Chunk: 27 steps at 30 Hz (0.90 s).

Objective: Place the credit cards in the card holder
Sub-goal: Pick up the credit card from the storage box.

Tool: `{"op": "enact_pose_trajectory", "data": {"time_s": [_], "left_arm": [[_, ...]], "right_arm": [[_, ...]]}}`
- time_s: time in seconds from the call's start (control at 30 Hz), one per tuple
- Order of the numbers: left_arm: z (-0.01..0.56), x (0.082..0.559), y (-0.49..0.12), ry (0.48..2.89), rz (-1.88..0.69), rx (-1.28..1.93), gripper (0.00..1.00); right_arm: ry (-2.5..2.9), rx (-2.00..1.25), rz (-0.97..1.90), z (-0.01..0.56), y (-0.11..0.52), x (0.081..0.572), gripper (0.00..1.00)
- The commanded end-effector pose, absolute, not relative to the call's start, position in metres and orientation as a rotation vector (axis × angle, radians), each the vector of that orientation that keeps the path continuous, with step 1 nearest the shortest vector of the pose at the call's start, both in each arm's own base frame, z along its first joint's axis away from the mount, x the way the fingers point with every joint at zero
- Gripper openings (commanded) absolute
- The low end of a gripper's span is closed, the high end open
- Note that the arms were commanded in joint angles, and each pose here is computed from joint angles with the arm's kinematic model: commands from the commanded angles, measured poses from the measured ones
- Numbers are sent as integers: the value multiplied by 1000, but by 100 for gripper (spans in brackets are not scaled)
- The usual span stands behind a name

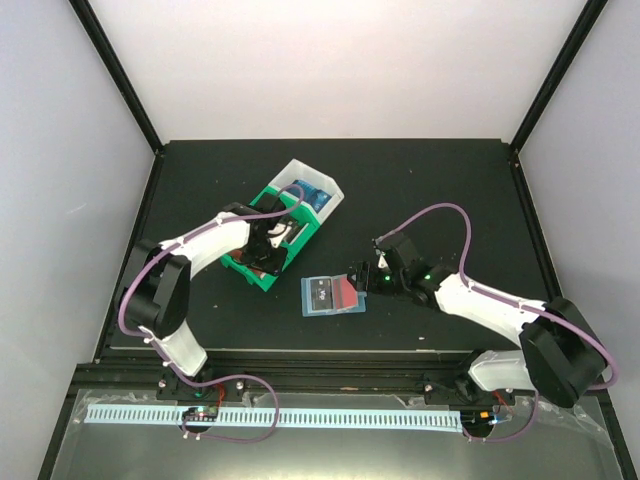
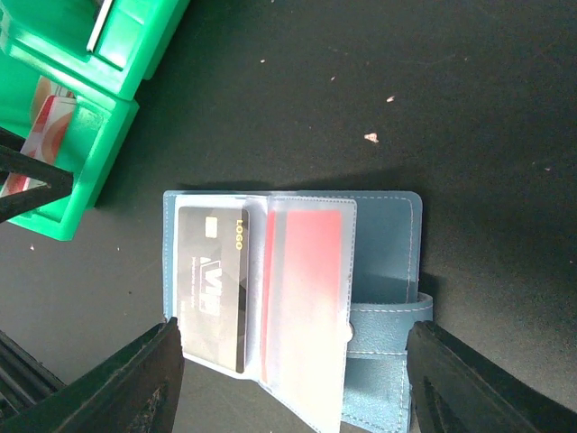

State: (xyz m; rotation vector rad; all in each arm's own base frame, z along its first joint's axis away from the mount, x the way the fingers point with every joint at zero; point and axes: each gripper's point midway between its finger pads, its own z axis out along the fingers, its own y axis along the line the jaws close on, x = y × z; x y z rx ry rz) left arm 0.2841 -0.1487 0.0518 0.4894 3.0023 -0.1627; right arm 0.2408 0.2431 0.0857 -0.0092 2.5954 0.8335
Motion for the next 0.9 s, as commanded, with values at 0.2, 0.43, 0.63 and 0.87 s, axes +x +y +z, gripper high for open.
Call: {"op": "enact_pose_trajectory", "data": {"time_s": [0.2, 0.43, 0.63, 0.87], "left_arm": [[67, 283, -149, 2976, -214, 501, 32], [68, 278, -147, 2981, -223, 498, 29], [69, 275, -146, 2979, -237, 497, 27], [69, 274, -144, 2982, -244, 485, 20]], "right_arm": [[2574, -8, 869, 91, 250, 248, 69], [2581, -8, 866, 89, 251, 248, 69], [2589, -9, 862, 86, 252, 248, 69], [2597, -11, 859, 84, 253, 249, 69]]}}
